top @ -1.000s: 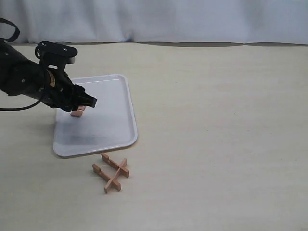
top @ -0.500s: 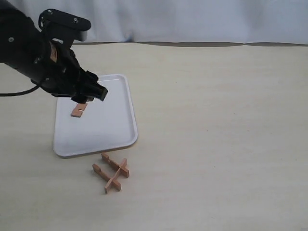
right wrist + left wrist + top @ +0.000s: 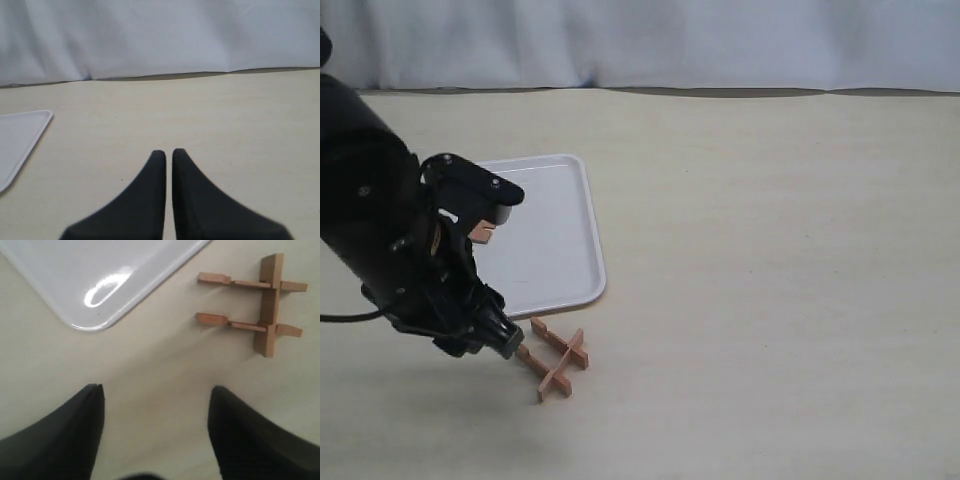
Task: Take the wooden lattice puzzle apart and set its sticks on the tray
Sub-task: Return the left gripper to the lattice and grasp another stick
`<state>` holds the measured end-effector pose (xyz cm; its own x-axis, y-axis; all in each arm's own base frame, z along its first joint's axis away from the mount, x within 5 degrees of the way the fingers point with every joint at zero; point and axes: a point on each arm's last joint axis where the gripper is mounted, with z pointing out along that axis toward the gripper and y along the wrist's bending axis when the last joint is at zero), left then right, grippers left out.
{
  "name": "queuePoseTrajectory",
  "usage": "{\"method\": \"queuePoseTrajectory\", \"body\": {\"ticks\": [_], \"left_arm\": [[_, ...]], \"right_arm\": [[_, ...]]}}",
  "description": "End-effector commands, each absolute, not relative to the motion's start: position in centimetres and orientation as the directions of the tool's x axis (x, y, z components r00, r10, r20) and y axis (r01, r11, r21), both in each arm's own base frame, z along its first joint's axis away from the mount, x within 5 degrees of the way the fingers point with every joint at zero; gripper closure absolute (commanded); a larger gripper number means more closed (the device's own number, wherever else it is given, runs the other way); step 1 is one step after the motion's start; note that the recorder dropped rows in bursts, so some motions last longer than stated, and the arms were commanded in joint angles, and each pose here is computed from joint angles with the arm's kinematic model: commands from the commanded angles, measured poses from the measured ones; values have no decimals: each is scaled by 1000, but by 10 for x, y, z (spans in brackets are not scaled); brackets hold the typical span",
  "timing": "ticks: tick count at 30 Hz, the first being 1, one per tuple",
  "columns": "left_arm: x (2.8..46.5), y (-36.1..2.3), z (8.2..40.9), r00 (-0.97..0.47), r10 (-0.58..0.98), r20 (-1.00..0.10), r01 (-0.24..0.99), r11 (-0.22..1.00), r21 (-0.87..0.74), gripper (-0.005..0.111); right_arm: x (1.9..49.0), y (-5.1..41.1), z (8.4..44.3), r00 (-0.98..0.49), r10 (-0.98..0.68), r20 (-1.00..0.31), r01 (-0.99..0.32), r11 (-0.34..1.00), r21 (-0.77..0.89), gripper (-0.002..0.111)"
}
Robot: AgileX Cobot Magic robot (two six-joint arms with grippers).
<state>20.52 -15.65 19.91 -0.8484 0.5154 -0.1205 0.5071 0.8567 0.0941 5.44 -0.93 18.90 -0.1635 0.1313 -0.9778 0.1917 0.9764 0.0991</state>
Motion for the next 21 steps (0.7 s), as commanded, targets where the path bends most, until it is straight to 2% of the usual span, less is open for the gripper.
{"method": "queuePoseTrajectory", "body": {"ticks": [1,5,12,17,21], "left_arm": [[194,-157,181,-848,505,-164,508,861,23,63],[185,-154,168,-853,496,-162,505,863,-21,71],[180,-167,168,-809,548,-213,578,807,-122,71],[168,-183,168,-743,624,-240,661,742,-116,71],[166,-188,168,-729,631,-266,674,730,-113,71]], "right_arm": [[54,-9,189,-158,130,-979,190,977,99,104],[54,-9,189,-158,130,-979,190,977,99,104],[54,-9,189,-158,130,-979,190,977,99,104],[54,-9,189,-158,130,-979,190,977,99,104],[54,-9,189,-158,130,-979,190,977,99,104]]}}
